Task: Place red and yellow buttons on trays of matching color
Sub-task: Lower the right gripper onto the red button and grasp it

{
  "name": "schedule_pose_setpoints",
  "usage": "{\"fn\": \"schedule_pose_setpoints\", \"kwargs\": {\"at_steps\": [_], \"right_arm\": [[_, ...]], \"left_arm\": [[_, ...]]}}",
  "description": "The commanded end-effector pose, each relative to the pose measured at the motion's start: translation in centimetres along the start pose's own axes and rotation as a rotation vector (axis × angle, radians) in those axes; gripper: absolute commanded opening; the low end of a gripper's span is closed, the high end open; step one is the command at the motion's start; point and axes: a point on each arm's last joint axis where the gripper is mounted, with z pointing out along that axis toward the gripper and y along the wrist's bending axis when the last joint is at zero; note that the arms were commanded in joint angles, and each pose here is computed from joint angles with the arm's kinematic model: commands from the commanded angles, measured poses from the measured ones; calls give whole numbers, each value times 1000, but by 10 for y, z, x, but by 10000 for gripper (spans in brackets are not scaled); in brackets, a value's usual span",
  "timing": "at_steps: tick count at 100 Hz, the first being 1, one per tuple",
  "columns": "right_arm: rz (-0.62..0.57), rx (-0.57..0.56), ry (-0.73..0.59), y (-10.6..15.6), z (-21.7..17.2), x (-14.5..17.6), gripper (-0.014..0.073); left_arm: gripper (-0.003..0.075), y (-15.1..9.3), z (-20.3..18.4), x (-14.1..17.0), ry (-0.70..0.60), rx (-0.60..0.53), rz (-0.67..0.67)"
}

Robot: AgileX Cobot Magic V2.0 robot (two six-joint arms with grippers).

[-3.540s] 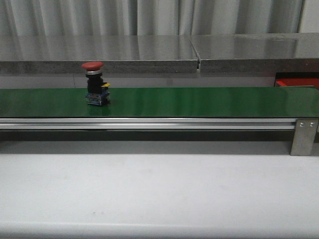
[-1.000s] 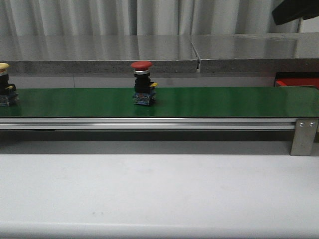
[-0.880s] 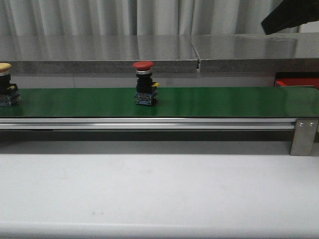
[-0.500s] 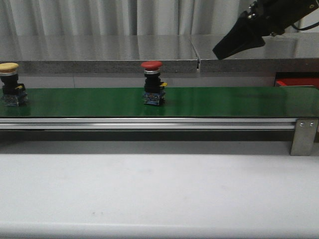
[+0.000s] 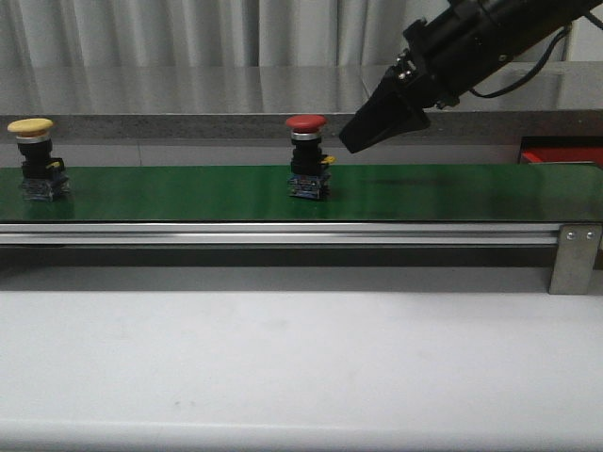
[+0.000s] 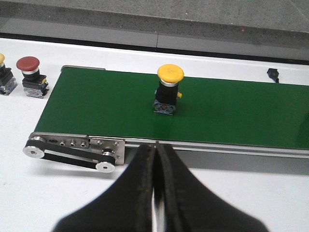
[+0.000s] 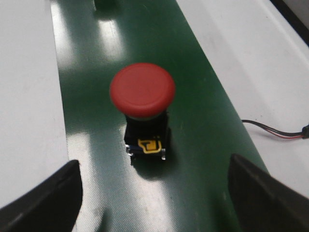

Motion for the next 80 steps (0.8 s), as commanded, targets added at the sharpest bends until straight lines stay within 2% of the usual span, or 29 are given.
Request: {"fn": "schedule_pose_setpoints", "kwargs": {"at_steps": [1,34,58,80], "right_arm": [[-56,18,-91,6,-16,-30,610],[-37,-7,-124,3,1,-22,608],[-46,20,-143,0,2,-24,519],[-49,24,-155,0,2,-24,518]], "left_arm": [[-20,-1,-4,-14,-87,-6,-15],[-20,-1,-4,-14,-87,-6,-15],[-20,-1,-4,-14,-87,-6,-15],[-20,-1,-4,-14,-87,-6,-15]]}}
